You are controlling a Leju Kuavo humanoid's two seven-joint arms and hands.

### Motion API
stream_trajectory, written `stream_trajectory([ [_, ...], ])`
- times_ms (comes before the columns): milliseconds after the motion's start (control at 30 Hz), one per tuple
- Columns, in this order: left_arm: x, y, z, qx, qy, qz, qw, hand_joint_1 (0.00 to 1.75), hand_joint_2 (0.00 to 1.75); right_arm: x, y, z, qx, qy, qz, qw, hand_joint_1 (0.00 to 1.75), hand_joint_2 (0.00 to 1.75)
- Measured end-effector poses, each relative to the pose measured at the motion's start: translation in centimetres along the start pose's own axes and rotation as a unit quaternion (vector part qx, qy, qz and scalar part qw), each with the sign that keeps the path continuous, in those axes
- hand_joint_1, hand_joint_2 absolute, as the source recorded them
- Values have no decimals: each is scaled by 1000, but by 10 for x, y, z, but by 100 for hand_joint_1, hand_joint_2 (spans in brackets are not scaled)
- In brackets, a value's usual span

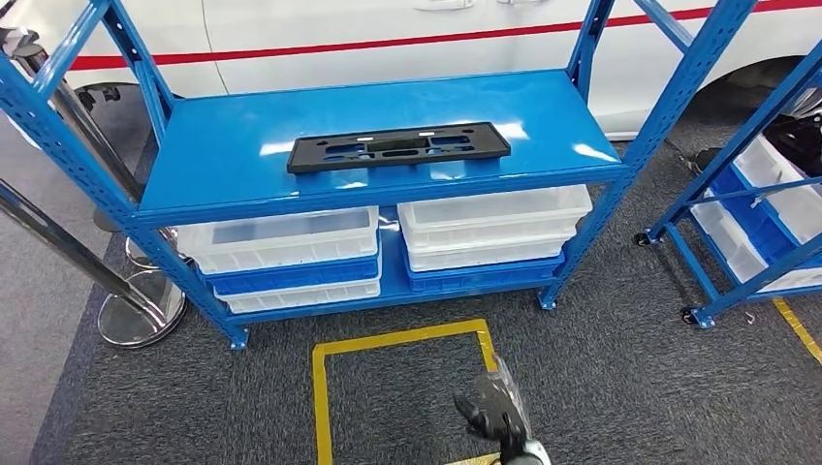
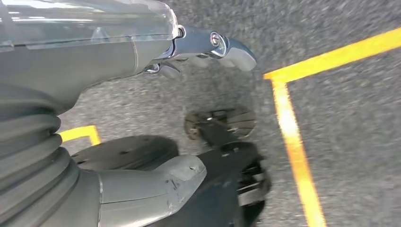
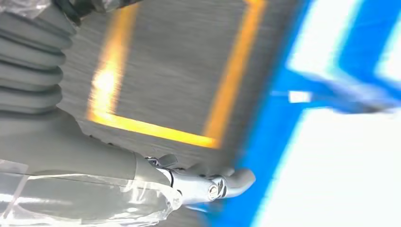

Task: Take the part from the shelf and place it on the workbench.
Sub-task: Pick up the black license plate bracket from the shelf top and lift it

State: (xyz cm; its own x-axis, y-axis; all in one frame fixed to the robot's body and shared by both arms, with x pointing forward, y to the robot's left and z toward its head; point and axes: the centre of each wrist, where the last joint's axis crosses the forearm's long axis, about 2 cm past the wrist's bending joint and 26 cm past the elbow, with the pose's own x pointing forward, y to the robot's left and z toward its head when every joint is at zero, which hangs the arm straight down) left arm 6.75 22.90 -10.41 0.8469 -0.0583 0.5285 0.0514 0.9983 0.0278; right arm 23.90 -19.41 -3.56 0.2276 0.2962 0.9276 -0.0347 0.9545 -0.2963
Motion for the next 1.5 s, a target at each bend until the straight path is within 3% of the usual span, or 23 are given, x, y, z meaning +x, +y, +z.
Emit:
stream_trajectory([
  [200,9,-4,-3,-35,-19,-14,999,0,175,100,10,-63,10,-177,81,981,0,0],
  [333,14,-8,-4,-58,-20,-12,998,0,0,146,17,-79,-7,-259,155,953,0,0],
  [633,23,-14,-7,-79,-28,-20,996,0,0,213,30,-87,-49,-389,326,860,0,0],
  [700,24,-13,-8,-74,-28,-25,997,0,0,221,34,-87,-46,-394,312,864,0,87],
  [767,24,-10,-8,-66,-28,-28,997,0,0,224,39,-85,-34,-379,270,885,0,175],
  [833,24,-6,-8,-58,-31,-29,997,0,0,227,44,-84,-24,-372,245,895,0,175],
  [900,25,-1,-9,-45,-37,-26,998,0,0,232,49,-83,-23,-380,253,890,0,175],
  [1133,26,8,-11,-12,-58,5,998,0,0,239,58,-78,-35,-397,388,831,0,175],
  [1367,22,8,-10,35,-50,-20,998,0,0,213,37,-84,-71,-355,493,791,0,175],
  [1500,30,7,-12,39,-35,-38,998,0,0,207,16,-94,-138,-306,556,760,0,175],
])
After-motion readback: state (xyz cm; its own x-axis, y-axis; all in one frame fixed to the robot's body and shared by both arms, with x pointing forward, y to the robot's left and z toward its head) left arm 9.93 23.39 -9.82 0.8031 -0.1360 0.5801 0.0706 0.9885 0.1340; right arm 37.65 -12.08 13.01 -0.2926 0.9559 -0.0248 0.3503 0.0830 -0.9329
